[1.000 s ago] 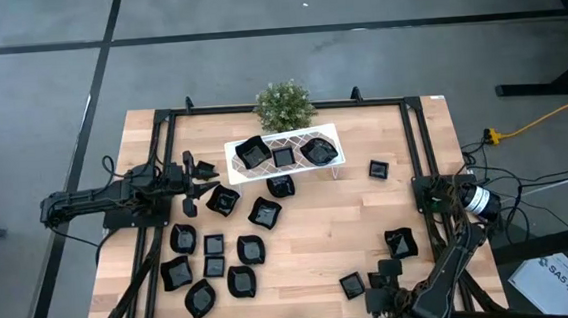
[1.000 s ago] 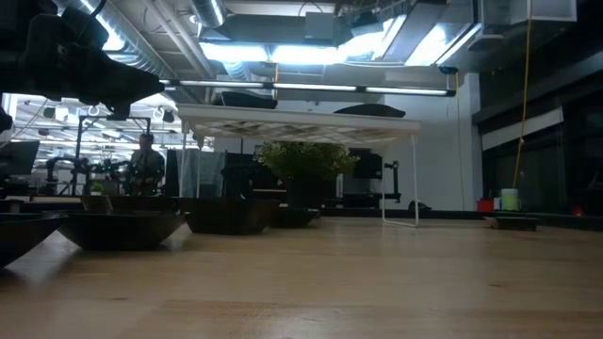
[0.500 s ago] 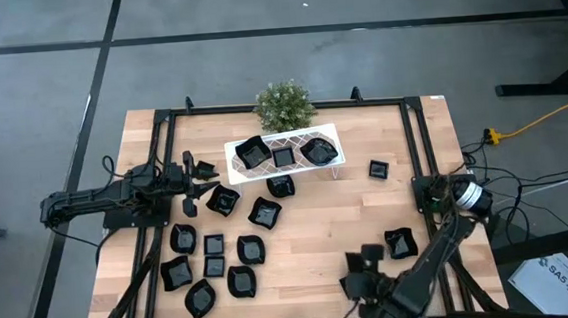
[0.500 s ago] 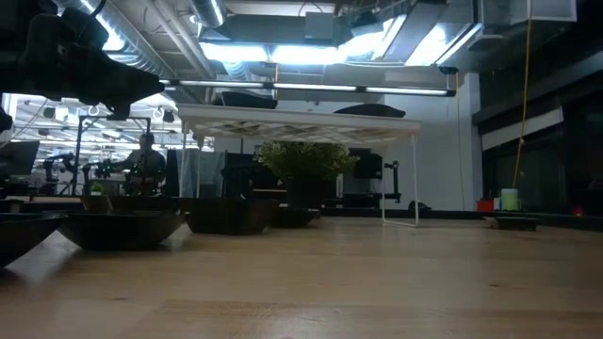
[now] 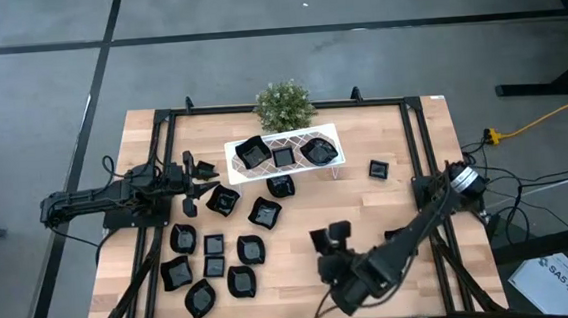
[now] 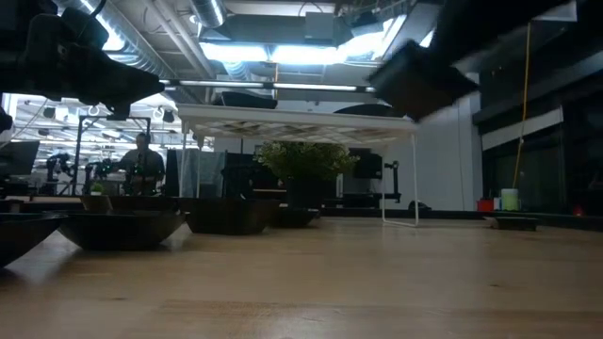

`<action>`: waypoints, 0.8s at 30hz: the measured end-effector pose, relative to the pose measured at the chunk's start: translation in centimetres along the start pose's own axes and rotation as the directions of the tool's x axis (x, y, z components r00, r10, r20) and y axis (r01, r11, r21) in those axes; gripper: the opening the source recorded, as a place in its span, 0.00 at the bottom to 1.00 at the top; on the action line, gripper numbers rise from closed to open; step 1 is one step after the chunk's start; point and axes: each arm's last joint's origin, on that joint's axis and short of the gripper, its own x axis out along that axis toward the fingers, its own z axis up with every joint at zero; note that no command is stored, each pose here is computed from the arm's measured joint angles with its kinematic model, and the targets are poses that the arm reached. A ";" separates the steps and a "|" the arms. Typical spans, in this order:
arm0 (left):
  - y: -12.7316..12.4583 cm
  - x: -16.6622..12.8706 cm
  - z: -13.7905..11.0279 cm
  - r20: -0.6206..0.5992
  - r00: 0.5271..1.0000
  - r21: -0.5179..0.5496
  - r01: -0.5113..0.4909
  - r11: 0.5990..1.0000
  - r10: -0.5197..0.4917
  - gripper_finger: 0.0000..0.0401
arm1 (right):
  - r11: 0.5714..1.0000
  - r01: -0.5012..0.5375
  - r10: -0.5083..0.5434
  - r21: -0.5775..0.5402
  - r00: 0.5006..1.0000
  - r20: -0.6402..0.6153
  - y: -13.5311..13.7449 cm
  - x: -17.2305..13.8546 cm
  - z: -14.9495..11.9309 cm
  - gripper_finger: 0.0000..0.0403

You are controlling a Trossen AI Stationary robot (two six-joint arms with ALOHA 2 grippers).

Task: Pick & Place Mini shaped plates
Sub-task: Stack the square plate on top of the square plate on the shelf

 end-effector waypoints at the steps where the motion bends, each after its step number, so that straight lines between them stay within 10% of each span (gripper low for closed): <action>1: 0.0 0.0 0.0 -0.001 1.000 0.000 -0.001 1.000 0.001 0.25 | 1.000 -0.001 0.001 -0.006 1.000 0.014 -0.4 0.3 0.4 0.01; 24: 0.0 0.0 0.0 -0.001 1.000 0.000 0.000 1.000 0.000 0.25 | 0.981 0.191 -0.187 -0.045 0.979 0.081 -13.7 6.1 4.8 0.01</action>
